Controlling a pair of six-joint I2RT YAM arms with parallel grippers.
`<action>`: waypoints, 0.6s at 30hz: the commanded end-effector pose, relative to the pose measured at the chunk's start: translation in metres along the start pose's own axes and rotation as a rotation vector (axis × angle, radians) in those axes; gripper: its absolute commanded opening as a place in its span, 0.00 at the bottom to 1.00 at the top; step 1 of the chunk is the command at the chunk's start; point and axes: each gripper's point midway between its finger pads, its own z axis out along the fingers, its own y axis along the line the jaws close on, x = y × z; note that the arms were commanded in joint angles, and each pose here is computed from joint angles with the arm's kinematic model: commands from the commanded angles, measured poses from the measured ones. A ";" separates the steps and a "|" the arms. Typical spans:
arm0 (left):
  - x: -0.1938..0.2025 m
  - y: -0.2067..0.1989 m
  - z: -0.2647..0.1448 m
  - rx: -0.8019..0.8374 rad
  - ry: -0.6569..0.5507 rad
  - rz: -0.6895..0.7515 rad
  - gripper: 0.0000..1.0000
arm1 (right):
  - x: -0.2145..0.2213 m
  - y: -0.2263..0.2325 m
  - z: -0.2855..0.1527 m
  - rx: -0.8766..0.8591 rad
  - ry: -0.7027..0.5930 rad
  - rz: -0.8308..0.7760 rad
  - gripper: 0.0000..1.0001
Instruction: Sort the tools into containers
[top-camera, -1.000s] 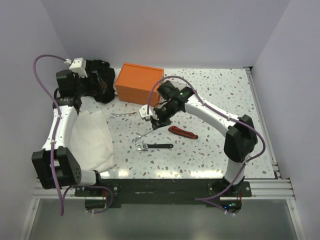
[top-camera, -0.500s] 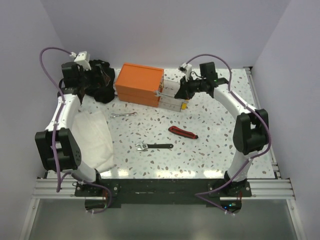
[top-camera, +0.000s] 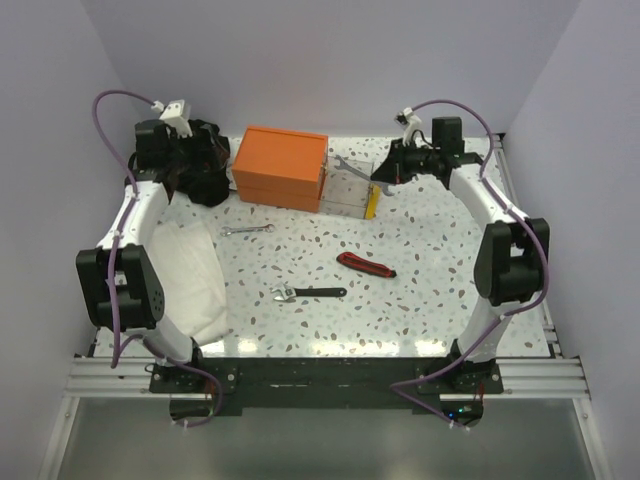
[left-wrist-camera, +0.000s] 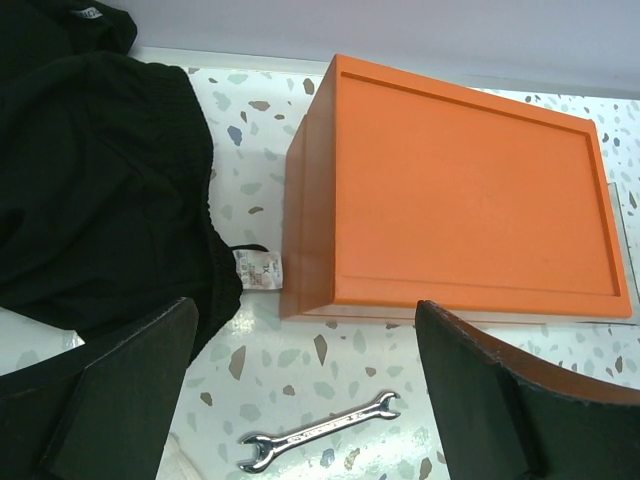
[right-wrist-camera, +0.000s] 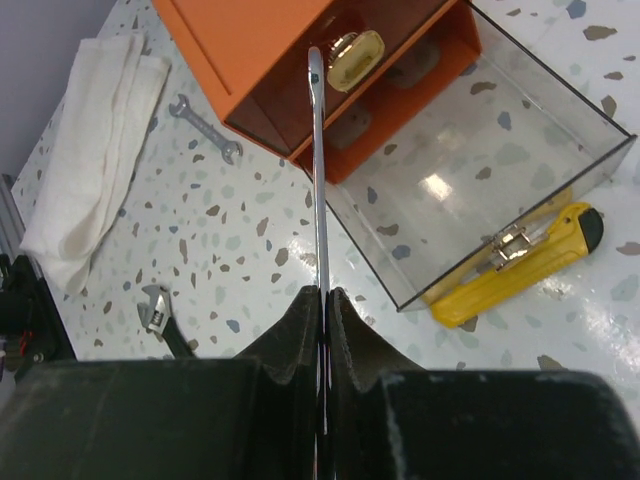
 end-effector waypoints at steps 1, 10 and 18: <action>-0.025 -0.006 -0.006 0.005 -0.074 0.035 0.95 | -0.018 0.006 -0.009 -0.019 -0.019 -0.031 0.00; -0.020 -0.007 -0.004 0.007 -0.066 0.031 0.95 | -0.006 -0.037 0.018 0.077 0.041 0.124 0.00; -0.016 -0.005 -0.006 -0.013 -0.066 0.040 0.95 | -0.012 -0.044 0.044 0.069 0.021 0.220 0.00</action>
